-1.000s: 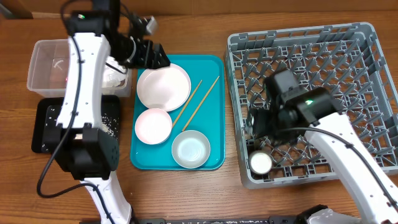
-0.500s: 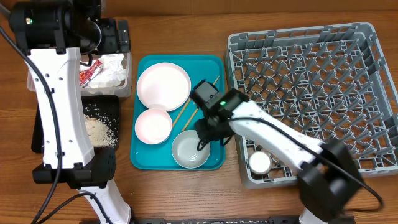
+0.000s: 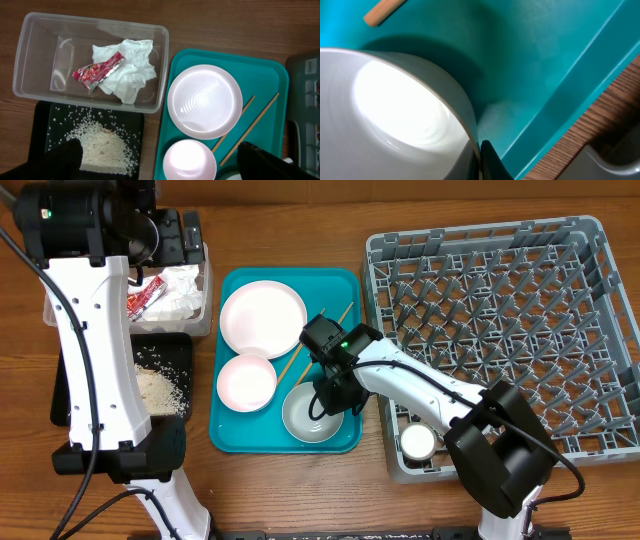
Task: Sort waste into correct bins and load items into the dishwasher
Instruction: 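Grasp the white bowl on the teal tray with the right gripper, then place the white bowl in the back of the dish rack with the right gripper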
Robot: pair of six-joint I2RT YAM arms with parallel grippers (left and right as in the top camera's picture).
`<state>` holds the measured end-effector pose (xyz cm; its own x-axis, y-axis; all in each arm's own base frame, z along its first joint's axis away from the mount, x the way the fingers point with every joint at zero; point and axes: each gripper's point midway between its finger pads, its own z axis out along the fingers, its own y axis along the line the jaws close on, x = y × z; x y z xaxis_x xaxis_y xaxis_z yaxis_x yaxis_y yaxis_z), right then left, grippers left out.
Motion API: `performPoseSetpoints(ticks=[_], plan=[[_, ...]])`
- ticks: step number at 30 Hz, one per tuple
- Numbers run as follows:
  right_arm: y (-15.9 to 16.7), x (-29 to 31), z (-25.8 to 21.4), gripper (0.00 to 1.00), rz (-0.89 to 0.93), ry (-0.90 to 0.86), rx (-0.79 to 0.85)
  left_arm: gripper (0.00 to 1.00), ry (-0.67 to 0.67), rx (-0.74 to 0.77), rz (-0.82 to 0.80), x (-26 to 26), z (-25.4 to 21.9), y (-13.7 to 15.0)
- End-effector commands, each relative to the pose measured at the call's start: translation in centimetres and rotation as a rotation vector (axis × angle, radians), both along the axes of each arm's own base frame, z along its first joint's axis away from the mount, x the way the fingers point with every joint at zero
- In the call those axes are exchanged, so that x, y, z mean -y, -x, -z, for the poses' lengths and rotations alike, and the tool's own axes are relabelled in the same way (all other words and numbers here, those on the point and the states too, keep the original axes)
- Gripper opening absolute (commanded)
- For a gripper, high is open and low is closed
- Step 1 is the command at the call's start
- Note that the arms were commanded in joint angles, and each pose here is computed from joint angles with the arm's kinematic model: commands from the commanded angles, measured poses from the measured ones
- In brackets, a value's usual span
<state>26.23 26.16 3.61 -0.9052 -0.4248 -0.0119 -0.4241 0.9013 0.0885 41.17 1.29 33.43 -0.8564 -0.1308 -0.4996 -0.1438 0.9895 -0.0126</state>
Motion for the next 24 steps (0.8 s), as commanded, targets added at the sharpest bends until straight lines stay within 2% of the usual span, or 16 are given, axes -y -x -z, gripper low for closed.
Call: performPoseSetpoints(ticks=[1, 2, 4, 7, 9, 12, 19, 24], plan=[[-2.9, 0.0, -6.8, 0.04, 0.029, -0.021, 0.181, 1.00, -0.006, 0.022, -0.020, -0.4, -0.7, 0.2], [-4.6, 1.4, -10.6, 0.04, 0.111, 0.031, 0.299, 1.00, -0.006, 0.022, -0.021, -0.4, -0.7, 0.2], [-6.9, 4.5, -15.4, 0.04, 0.253, 0.128, 0.476, 1.00, -0.006, 0.022, -0.020, -0.4, -0.7, 0.2], [-9.7, 10.0, -20.7, 0.04, 0.443, 0.305, 0.753, 1.00, -0.006, 0.022, -0.020, -0.4, -0.7, 0.2], [-12.5, 15.3, -24.8, 0.04, 0.630, 0.534, 1.052, 1.00, -0.006, 0.022, -0.020, -0.4, -0.7, 0.2], [-14.2, 16.8, -24.9, 0.04, 0.684, 0.597, 1.118, 1.00, -0.006, 0.022, -0.020, -0.4, -0.7, 0.2], [-20.1, 20.6, -21.4, 0.04, 0.742, 0.749, 1.160, 1.00, -0.006, 0.022, -0.020, -0.4, -0.7, 0.2], [-22.3, 20.3, -18.8, 0.04, 0.680, 0.798, 1.136, 1.00, -0.006, 0.022, -0.020, -0.4, -0.7, 0.2]])
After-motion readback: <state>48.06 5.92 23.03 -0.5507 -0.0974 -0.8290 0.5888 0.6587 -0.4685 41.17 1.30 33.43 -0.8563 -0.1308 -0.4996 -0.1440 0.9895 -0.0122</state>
